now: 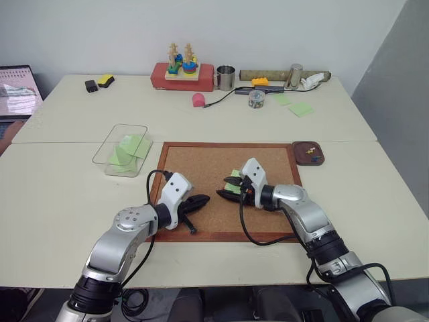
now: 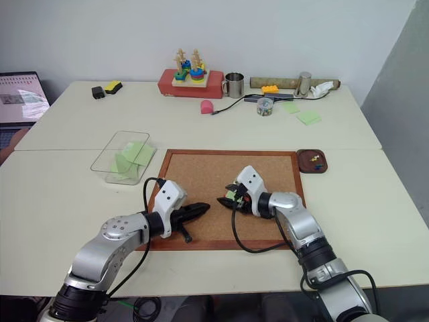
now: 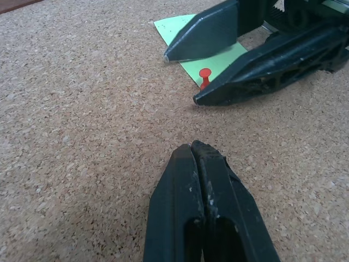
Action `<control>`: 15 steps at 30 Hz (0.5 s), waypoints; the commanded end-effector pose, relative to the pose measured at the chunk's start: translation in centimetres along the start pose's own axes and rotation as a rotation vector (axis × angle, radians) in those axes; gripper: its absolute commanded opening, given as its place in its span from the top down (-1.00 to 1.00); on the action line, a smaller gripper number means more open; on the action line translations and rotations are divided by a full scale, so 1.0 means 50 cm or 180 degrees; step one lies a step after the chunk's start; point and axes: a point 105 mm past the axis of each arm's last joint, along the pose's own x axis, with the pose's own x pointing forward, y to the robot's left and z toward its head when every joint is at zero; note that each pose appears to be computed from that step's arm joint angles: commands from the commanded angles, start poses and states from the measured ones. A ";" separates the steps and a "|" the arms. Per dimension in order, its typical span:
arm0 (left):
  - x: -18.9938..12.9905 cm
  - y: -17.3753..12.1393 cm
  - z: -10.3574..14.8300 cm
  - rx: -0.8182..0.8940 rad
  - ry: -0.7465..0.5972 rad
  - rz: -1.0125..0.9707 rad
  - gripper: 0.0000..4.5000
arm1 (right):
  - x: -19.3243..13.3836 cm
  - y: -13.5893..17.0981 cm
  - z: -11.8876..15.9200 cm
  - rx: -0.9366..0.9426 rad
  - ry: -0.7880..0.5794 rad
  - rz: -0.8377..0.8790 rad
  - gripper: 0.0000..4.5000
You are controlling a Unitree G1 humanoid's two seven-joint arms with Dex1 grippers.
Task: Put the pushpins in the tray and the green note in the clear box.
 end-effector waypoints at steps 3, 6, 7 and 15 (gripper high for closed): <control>-0.001 0.000 -0.012 0.0000 0.0085 0.0005 1.00 | -0.001 0.003 -0.014 -0.0317 0.0115 0.0033 0.72; -0.002 -0.002 -0.013 -0.0002 0.0085 -0.0001 1.00 | -0.002 0.002 -0.015 -0.0340 0.0110 0.0018 0.96; -0.001 -0.002 -0.013 -0.0004 0.0085 -0.0001 1.00 | -0.003 -0.001 -0.014 -0.0343 0.0103 0.0004 1.00; -0.002 -0.001 -0.015 -0.0028 0.0087 0.0014 1.00 | -0.032 -0.016 0.081 -0.0363 -0.0369 -0.0130 1.00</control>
